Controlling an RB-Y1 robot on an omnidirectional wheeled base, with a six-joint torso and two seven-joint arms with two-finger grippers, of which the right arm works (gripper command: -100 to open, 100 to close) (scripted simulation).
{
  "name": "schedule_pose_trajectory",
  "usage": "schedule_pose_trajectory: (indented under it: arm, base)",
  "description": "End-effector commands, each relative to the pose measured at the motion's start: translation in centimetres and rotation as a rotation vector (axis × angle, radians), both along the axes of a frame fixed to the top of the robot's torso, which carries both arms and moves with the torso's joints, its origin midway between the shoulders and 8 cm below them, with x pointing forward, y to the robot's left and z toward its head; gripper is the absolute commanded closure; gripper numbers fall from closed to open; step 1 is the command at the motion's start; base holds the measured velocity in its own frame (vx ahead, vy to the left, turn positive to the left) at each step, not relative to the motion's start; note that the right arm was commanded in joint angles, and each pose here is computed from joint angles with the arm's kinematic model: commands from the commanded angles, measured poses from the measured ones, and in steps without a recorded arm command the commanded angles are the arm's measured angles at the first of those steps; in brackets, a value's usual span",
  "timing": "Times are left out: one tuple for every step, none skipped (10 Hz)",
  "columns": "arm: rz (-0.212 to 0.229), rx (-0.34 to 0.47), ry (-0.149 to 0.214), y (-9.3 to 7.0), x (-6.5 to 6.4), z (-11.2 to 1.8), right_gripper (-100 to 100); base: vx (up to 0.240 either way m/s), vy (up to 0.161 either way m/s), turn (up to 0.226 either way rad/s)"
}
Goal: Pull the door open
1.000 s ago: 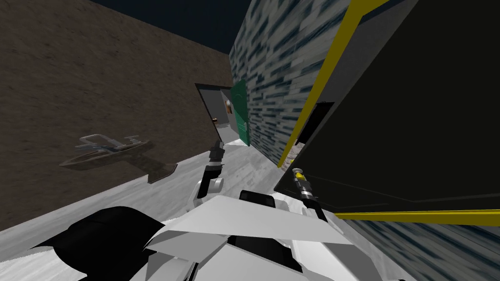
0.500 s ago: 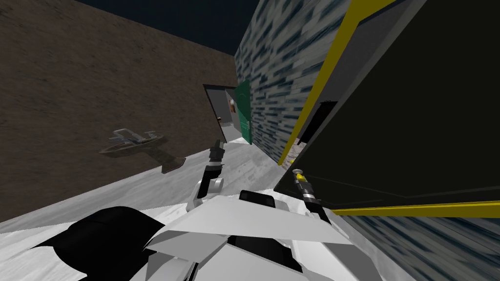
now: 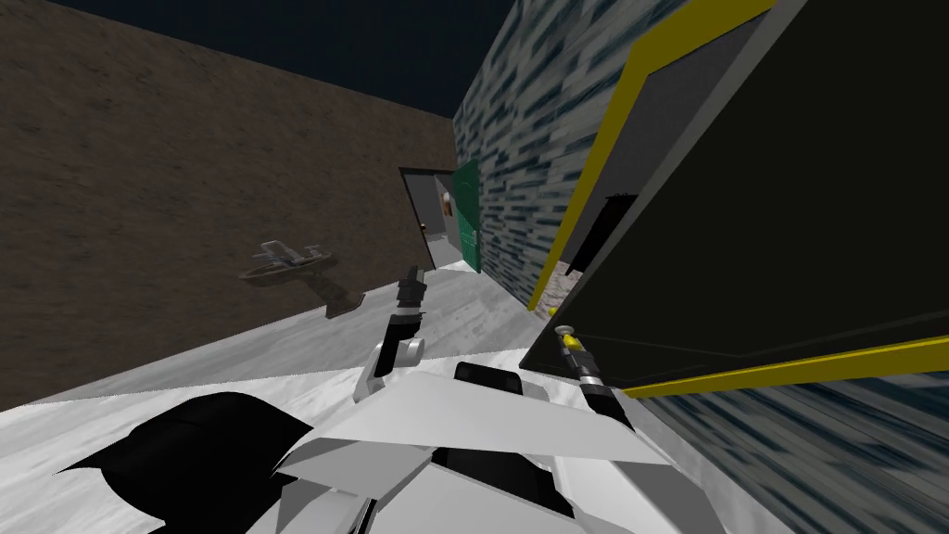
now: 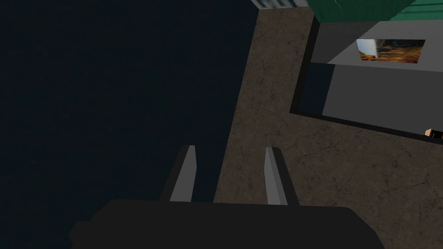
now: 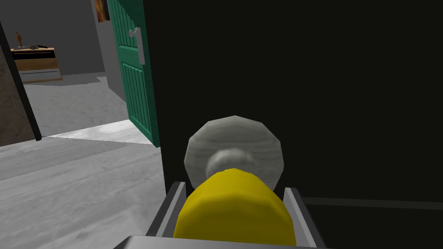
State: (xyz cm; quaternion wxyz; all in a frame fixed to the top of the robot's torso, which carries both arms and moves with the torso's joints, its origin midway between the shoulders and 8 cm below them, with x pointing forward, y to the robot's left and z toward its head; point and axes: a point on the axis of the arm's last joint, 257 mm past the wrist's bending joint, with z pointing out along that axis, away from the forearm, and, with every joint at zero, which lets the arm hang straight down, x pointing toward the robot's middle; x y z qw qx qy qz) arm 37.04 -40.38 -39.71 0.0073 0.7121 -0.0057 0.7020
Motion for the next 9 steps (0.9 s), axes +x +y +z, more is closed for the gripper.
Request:
schedule_pose_trajectory:
  arm:
    - [0.012, -0.001, -0.003, -0.1, -0.5, 0.1, 100]
    - [0.021, -0.001, -0.005, -0.1, -0.8, 0.1, 100]
    - [0.031, -0.001, -0.006, -0.1, -1.2, 0.2, 100]
    - [0.043, -0.001, -0.008, -0.1, -1.6, 0.2, 100]
    - [0.055, -0.001, -0.01, -0.2, -2.1, 0.3, 100]
    - [0.061, -0.001, -0.011, -0.2, -2.3, 0.3, 100]
    - [0.073, 0.0, -0.012, -0.2, -2.8, 0.4, 100]
    - [0.084, 0.0, -0.013, -0.2, -3.2, 0.4, 100]
    - [0.094, 0.001, -0.014, -0.2, -3.6, 0.5, 100]
  base:
    - [-0.105, -0.038, 0.095]
    - [-0.194, -0.078, 0.172]
    - [-0.202, -0.071, 0.143]
    - [-0.229, -0.077, 0.144]
    - [-0.234, -0.047, 0.155]
    - [-0.159, -0.03, 0.077]
    - [-0.149, -0.056, 0.096]
    - [-0.187, -0.069, 0.114]
    - [-0.194, -0.097, 0.135]
